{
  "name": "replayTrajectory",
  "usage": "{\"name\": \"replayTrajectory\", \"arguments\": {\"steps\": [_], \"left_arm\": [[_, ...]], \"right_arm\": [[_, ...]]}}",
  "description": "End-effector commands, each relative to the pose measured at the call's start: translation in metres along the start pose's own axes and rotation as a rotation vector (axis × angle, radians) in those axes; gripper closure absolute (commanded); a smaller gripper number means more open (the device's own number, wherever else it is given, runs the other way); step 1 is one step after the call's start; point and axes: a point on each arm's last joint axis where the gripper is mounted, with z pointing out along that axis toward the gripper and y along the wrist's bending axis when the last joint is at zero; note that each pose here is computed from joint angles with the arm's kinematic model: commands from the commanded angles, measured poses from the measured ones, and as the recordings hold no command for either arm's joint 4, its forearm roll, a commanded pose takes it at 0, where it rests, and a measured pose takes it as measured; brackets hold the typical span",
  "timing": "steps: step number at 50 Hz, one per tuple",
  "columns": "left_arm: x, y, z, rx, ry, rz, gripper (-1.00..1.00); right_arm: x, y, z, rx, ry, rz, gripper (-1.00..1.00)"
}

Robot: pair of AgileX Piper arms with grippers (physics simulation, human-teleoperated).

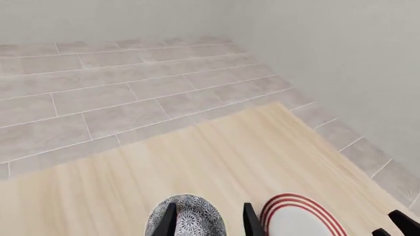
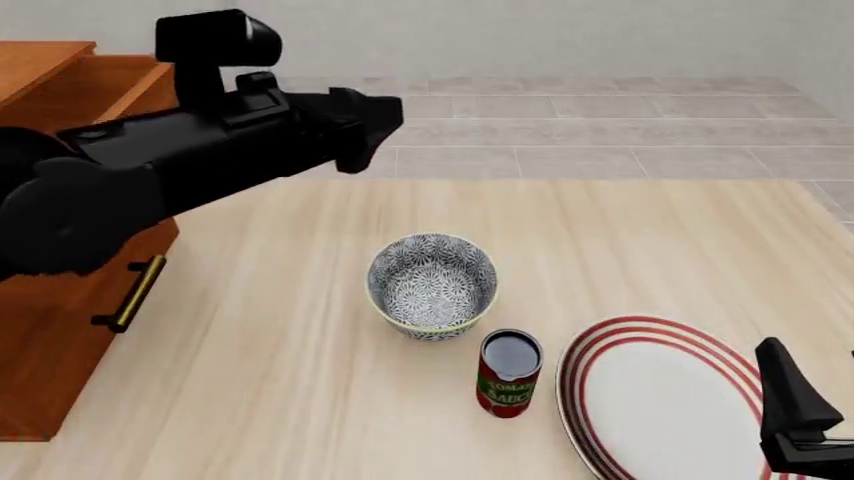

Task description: Put the bowl on top of the cabinet.

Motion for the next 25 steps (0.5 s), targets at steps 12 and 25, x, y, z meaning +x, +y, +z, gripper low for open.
{"name": "replayTrajectory", "arguments": {"steps": [12, 25], "left_arm": [[0.024, 0.032, 0.023, -0.100, 0.058, -0.044, -1.00], [0.031, 0.050, 0.023, -0.155, 0.060, -0.074, -1.00]], "right_arm": [[0.000, 0.000, 0.001, 0.000, 0.001, 0.001, -1.00], [0.000, 0.000, 0.000, 0.002, 0.001, 0.004, -1.00]]}}
